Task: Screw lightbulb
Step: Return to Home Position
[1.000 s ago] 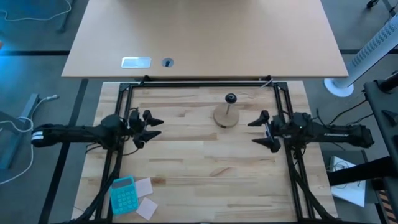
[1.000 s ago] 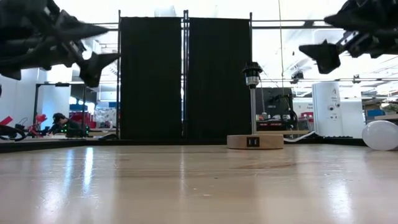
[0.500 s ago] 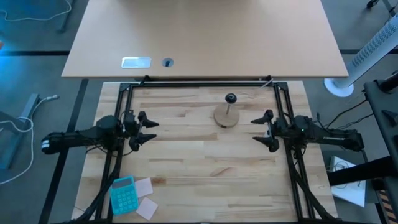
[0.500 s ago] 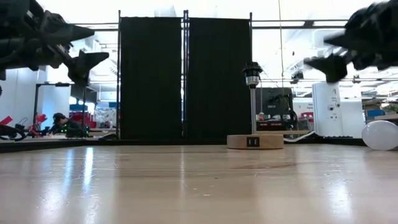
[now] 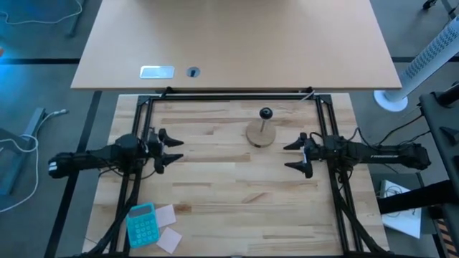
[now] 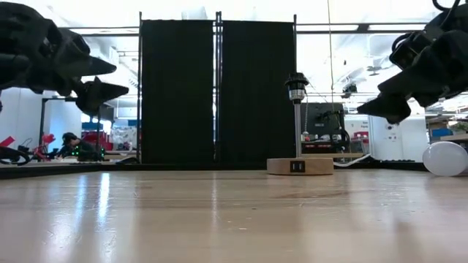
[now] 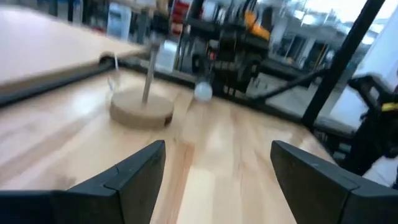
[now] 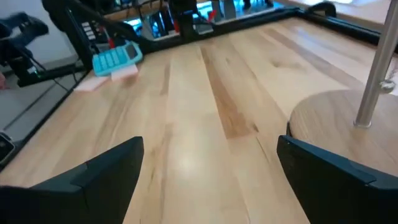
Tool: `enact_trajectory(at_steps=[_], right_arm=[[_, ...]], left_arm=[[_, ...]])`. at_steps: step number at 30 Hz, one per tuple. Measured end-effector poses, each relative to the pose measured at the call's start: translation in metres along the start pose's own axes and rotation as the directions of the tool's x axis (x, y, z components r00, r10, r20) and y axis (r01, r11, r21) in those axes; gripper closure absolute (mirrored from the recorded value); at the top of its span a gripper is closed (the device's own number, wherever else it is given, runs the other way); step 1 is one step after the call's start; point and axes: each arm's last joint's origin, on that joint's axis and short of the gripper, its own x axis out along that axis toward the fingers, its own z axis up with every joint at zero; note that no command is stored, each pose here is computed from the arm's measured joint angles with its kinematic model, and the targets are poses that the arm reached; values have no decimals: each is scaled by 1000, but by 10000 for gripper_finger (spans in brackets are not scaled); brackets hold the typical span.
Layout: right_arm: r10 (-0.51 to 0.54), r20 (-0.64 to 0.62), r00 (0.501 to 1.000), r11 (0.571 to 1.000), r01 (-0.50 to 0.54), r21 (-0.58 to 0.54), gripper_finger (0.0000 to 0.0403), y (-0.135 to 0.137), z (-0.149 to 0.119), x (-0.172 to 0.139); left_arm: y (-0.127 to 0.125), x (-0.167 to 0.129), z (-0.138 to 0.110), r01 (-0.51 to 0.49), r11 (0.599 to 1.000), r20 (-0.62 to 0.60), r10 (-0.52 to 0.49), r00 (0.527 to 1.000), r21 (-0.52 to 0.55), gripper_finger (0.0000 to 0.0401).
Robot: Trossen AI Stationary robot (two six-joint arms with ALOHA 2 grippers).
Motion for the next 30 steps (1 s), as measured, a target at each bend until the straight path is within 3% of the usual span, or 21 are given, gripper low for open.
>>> enact_trajectory(at_steps=[30], right_arm=[[-12,-61,998,1000,13,6,39,-1,-5,4]], left_arm=[[11,19,-30,-108,994,-339,99,936,-10,119]])
